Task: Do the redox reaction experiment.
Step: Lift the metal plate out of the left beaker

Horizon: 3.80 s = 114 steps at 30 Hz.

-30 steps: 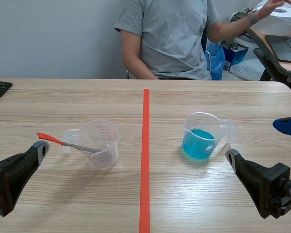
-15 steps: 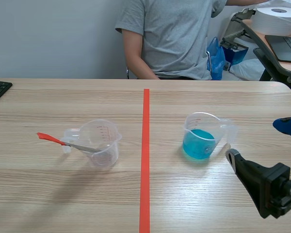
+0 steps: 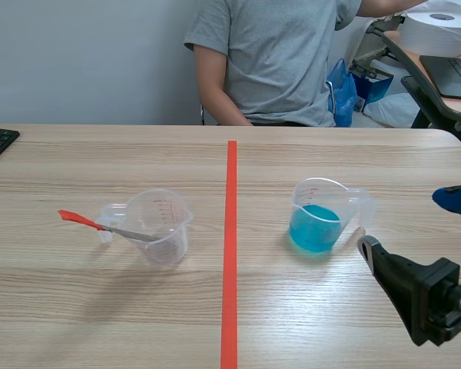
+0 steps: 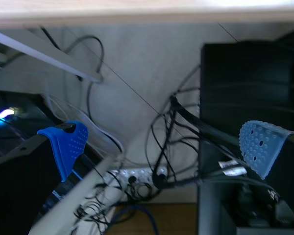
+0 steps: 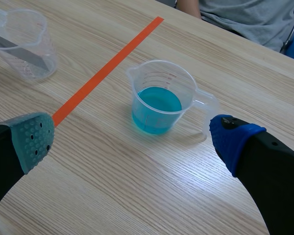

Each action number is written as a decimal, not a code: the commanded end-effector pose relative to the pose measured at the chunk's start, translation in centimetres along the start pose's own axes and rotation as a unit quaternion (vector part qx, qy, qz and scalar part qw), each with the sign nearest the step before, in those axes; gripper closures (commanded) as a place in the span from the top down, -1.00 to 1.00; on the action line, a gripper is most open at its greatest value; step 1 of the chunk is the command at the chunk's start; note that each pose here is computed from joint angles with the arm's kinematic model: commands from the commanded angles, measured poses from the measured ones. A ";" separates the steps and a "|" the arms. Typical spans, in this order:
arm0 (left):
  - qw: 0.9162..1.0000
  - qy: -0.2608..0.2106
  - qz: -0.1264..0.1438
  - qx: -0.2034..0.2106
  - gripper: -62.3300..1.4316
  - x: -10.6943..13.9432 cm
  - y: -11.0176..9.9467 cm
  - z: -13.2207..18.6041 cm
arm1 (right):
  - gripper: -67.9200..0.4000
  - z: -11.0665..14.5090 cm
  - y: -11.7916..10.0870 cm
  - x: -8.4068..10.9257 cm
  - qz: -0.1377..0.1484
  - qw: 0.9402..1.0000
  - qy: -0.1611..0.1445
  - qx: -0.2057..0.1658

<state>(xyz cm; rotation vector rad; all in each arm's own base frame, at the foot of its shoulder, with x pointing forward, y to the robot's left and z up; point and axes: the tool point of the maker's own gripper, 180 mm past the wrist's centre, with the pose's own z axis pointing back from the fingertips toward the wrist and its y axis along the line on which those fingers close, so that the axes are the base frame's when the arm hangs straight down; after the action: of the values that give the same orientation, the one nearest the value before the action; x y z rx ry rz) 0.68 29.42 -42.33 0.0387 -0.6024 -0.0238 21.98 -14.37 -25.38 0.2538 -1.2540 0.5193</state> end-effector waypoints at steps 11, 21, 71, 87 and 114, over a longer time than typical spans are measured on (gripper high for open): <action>0.997 0.038 0.023 -0.061 1.00 -4.1 -4.8 -2.9 | 1.00 -0.2 -0.1 1.1 0.008 1.000 -0.018 0.001; 0.996 0.055 0.024 -0.066 1.00 -5.3 -5.3 -3.8 | 1.00 -0.6 0.2 2.9 0.020 0.998 -0.054 0.020; 0.996 0.053 0.025 -0.069 1.00 -5.1 -5.4 -3.9 | 1.00 -15.8 24.8 9.0 0.157 0.945 -0.183 0.222; 0.996 0.055 0.025 -0.069 1.00 -5.2 -5.4 -3.9 | 0.24 -17.0 22.1 9.5 0.155 0.961 -0.180 0.145; 0.995 0.056 0.036 -0.075 -0.81 -5.4 -6.2 -3.9 | -0.96 -16.8 18.2 13.5 0.153 0.961 -0.215 0.088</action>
<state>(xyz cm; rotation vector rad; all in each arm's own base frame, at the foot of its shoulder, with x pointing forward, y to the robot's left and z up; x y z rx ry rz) -1.85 23.66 -49.18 -0.1214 -0.4737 0.0007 29.34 12.35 -21.78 0.3375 -1.6172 0.8909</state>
